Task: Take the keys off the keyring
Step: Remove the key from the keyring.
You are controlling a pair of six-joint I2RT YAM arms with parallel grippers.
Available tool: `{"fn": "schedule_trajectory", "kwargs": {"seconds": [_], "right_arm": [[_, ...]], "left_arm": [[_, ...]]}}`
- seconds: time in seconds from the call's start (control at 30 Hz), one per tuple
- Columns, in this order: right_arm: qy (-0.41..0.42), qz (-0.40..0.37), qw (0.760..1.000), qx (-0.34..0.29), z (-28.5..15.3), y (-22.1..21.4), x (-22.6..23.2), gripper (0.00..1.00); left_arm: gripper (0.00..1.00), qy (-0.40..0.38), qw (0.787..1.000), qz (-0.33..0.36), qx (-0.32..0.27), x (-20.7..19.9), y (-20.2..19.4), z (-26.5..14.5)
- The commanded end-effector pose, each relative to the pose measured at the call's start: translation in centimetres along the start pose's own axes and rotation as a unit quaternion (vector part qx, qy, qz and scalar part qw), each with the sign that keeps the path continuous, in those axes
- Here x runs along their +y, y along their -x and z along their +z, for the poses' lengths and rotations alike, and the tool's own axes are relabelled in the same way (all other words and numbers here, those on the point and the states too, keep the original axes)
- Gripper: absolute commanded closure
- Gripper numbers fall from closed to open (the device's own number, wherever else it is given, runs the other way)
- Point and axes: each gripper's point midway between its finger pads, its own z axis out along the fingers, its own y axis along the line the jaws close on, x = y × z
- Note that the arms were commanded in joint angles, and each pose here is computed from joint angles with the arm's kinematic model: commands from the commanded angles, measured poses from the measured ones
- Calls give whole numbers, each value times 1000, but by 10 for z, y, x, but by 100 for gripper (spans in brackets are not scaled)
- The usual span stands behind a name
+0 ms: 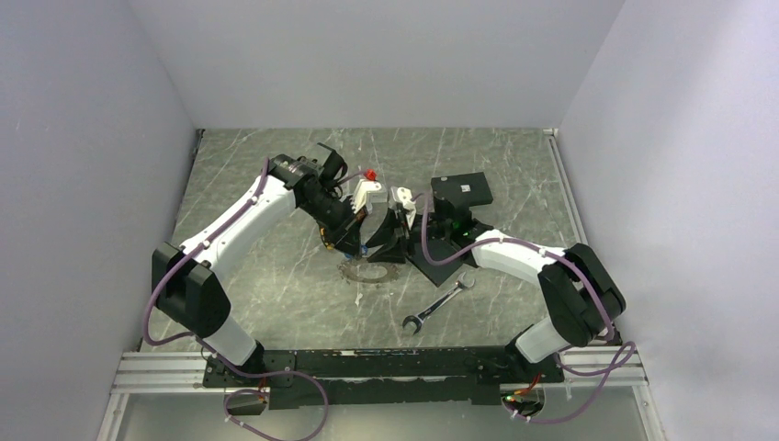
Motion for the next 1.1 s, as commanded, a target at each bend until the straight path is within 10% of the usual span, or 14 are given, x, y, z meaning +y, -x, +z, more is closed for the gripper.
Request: {"fn": "schedule_trajectory", "kwargs": {"seconds": [0.0,0.6,0.83,1.07], "right_arm": [[-1,-14,1000,3,3,-2,-2,55],[-110,2,991,79,-41,-6,-32,45],[-266,-47,960,73,-114,46,-56,2],[-228,25,973,11,-121,86,-65,0]], "left_arm": [[100,-15,999,21,-39,-9,22,-7],[100,22,997,-52,-52,21,17,13],[100,57,996,-4,-66,42,16,20],[100,35,996,31,-74,31,26,14]]}}
